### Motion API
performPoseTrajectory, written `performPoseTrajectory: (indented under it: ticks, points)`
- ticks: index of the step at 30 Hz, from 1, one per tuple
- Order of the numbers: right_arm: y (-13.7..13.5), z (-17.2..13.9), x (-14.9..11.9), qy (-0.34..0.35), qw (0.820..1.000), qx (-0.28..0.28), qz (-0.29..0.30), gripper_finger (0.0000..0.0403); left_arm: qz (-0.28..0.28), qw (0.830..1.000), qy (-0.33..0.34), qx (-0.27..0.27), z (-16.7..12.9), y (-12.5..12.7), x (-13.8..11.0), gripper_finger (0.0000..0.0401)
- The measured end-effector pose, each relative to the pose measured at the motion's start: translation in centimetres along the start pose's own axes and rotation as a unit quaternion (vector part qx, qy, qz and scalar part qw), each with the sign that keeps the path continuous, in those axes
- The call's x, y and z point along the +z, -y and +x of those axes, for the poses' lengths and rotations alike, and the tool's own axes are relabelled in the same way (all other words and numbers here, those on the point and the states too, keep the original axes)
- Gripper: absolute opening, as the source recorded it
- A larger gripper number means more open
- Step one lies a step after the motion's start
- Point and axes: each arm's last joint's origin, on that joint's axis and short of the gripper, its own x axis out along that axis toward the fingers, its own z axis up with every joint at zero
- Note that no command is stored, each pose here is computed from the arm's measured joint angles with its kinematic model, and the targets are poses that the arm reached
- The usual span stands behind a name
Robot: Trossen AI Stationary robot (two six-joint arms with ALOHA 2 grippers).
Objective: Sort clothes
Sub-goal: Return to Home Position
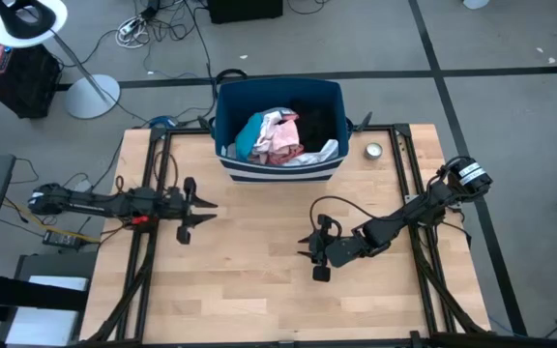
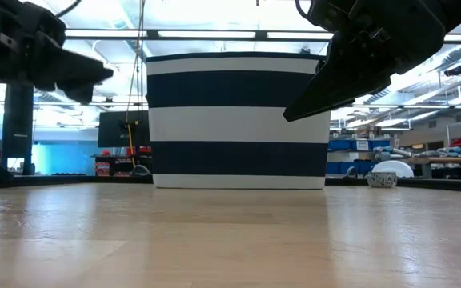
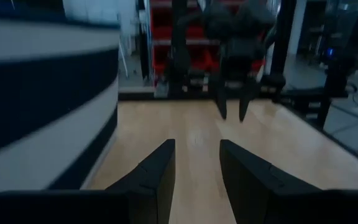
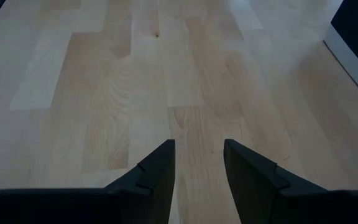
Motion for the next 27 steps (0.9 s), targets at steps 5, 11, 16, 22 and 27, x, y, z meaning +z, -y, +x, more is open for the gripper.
performPoseTrajectory:
  ticks: [5, 11, 16, 22, 27]
  points:
    - [0.0, 0.0, 0.0, 0.0, 1.0, 0.0, 0.003, 0.0137, 0.007, 0.999, 0.045, 0.001, -0.7, 0.0, 0.8, 0.0131]
    - [0.0, 0.0, 0.0, 0.0, 1.0, 0.0, 0.005, 0.0137, 0.009, 0.997, 0.072, 0.004, -1.4, -0.1, 1.2, 0.0131]
    - [0.0, 0.0, 0.0, 0.0, 1.0, 0.0, 0.005, 0.0137, 0.012, 0.997, 0.075, 0.008, -1.8, -0.2, 1.7, 0.0131]
    - [0.0, 0.0, 0.0, -0.001, 1.0, -0.001, 0.004, 0.0137, 0.017, 0.997, 0.075, 0.018, -1.8, -0.2, 1.8, 0.0131]
    - [0.0, 0.0, 0.0, -0.001, 1.0, -0.001, 0.004, 0.0137, 0.009, 0.997, 0.069, 0.017, -1.7, -0.2, 1.6, 0.0131]
